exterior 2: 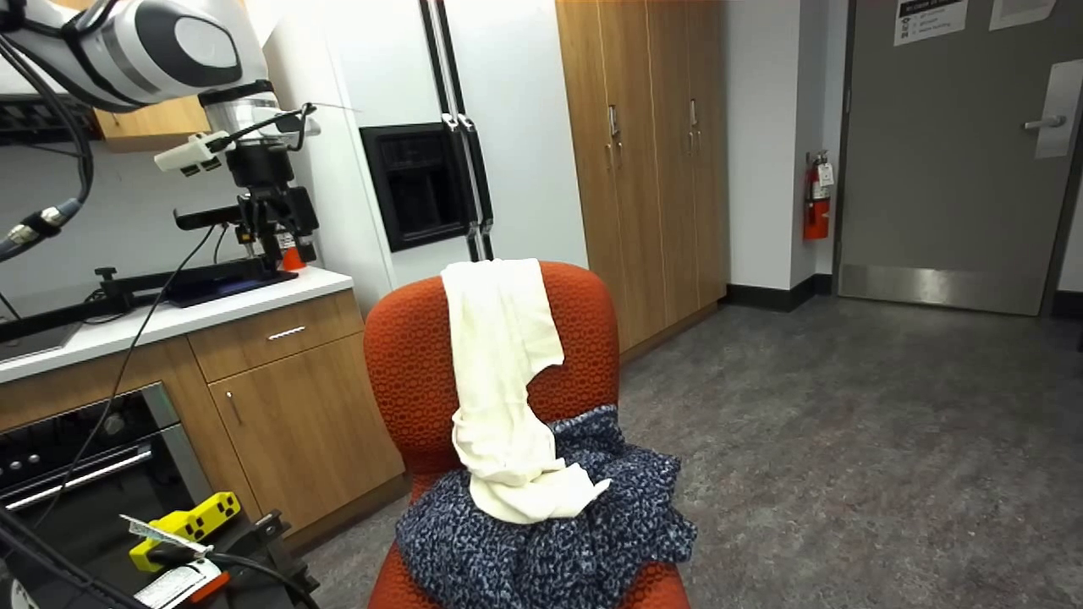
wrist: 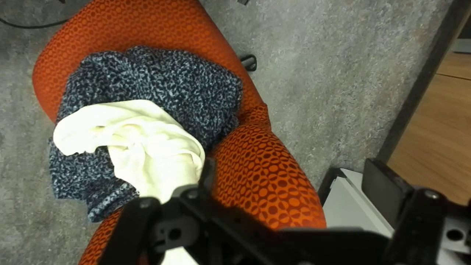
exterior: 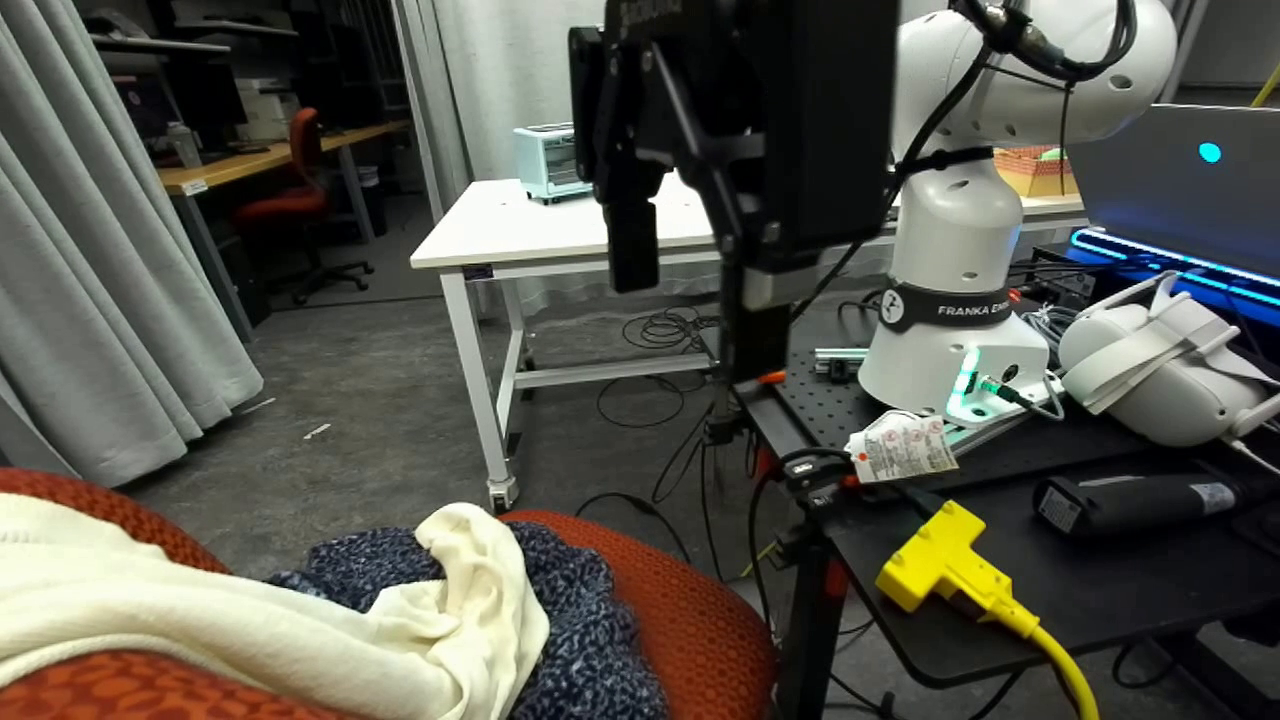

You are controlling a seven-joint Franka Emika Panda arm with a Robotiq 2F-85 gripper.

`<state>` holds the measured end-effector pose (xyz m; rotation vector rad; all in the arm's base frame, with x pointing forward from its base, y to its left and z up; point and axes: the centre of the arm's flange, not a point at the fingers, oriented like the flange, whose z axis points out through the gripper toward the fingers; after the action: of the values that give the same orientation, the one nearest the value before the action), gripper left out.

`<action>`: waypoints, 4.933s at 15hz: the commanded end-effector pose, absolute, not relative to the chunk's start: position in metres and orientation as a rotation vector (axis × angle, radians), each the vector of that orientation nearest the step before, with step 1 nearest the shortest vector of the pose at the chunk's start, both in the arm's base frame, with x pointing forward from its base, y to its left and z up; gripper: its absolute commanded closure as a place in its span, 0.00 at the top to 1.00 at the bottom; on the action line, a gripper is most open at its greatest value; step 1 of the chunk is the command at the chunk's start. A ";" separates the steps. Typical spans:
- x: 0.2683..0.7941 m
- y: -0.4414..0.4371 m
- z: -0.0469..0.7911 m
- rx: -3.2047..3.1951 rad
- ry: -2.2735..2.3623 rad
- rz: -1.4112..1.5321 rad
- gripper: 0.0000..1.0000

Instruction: Put the white piece of clothing on the seat.

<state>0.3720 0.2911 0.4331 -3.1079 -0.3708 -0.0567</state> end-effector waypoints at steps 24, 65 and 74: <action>0.628 0.320 0.366 -3.049 -0.837 -0.551 1.00; 0.545 0.235 0.667 -2.991 -0.542 -1.189 0.03; 0.471 0.193 0.779 -3.015 -0.438 -1.434 0.03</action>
<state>0.5057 0.2017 0.7477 -2.9989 -0.4749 -1.3379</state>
